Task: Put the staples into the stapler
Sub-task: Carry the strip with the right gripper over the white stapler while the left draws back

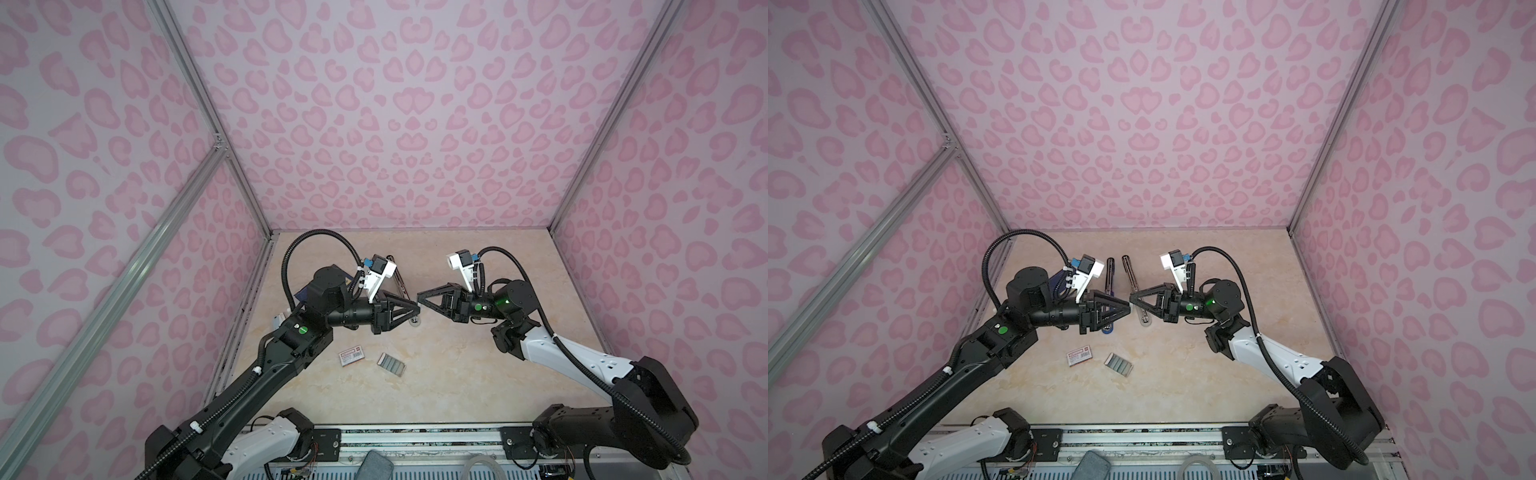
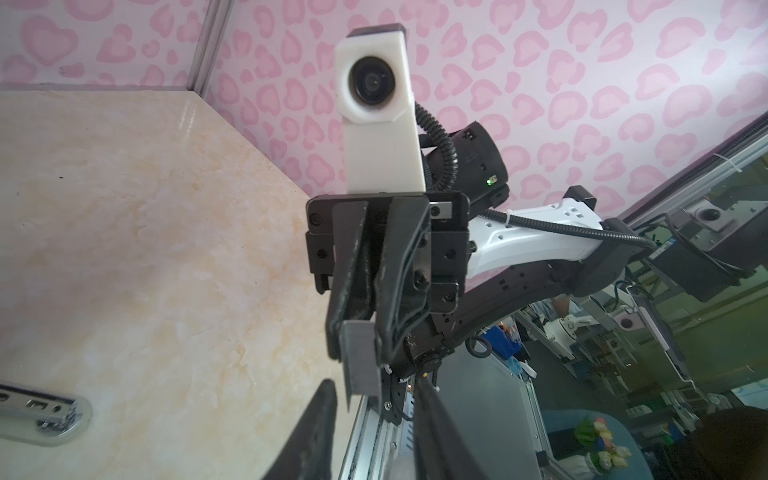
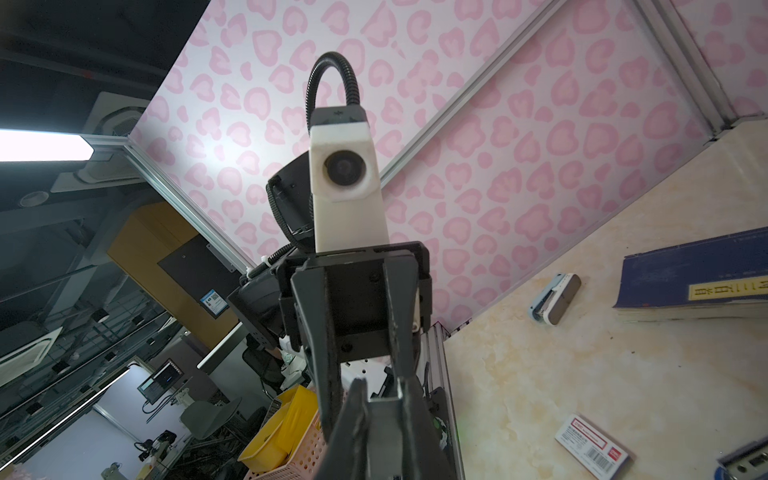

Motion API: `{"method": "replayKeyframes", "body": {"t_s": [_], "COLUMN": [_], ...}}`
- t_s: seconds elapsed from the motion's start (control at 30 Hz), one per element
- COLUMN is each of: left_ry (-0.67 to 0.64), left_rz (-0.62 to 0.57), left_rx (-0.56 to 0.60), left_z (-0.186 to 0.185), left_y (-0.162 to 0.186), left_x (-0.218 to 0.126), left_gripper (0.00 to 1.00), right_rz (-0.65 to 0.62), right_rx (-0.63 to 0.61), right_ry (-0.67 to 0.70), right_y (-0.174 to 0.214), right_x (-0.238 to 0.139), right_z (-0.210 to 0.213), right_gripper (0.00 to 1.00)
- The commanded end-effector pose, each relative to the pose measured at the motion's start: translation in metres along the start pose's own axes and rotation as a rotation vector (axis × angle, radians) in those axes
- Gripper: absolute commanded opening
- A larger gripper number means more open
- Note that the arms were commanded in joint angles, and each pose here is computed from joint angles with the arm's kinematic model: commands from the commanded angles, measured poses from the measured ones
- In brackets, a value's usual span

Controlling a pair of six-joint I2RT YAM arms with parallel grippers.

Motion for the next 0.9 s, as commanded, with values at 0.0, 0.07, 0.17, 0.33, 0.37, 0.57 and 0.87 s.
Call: {"method": "replayKeyframes", "body": {"t_s": [0.0, 0.07, 0.17, 0.33, 0.37, 0.57, 0.87], "left_ry": [-0.034, -0.077, -0.194, -0.511, -0.569, -0.886, -0.999], "left_rz": [-0.01, -0.015, -0.037, -0.072, -0.067, -0.049, 0.032], "left_rx": [0.004, -0.002, -0.018, -0.116, -0.132, -0.233, -0.334], "left_z": [0.003, 0.008, 0.024, 0.07, 0.078, 0.12, 0.152], "left_y": [0.001, 0.003, 0.007, 0.024, 0.028, 0.055, 0.078], "left_x": [-0.004, -0.008, -0.02, -0.052, -0.058, -0.093, -0.093], "left_gripper": [0.35, 0.35, 0.35, 0.58, 0.59, 0.6, 0.64], "right_rz": [-0.024, -0.033, -0.041, 0.039, 0.048, 0.098, 0.191], "right_rx": [-0.039, -0.038, -0.028, -0.053, -0.056, -0.034, -0.061], "right_ry": [-0.002, 0.022, 0.114, 0.406, 0.446, 0.741, 1.013], "right_y": [-0.004, -0.006, -0.009, -0.004, -0.005, -0.013, -0.016], "right_x": [-0.004, -0.007, -0.012, -0.018, -0.019, -0.029, -0.023], "right_z": [0.003, -0.001, -0.018, -0.064, -0.071, -0.129, -0.191], "right_gripper": [0.12, 0.12, 0.13, 0.13, 0.13, 0.12, 0.11]}}
Point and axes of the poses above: each gripper's point midway between its finger pads, its own x axis out along the fingers, its own z axis along the line the jaws close on, y = z × x, the point moved 2 cm from there along -x, back along the fingers, and after that the axes turned 7 degrees about x, right-handed, at the moved point
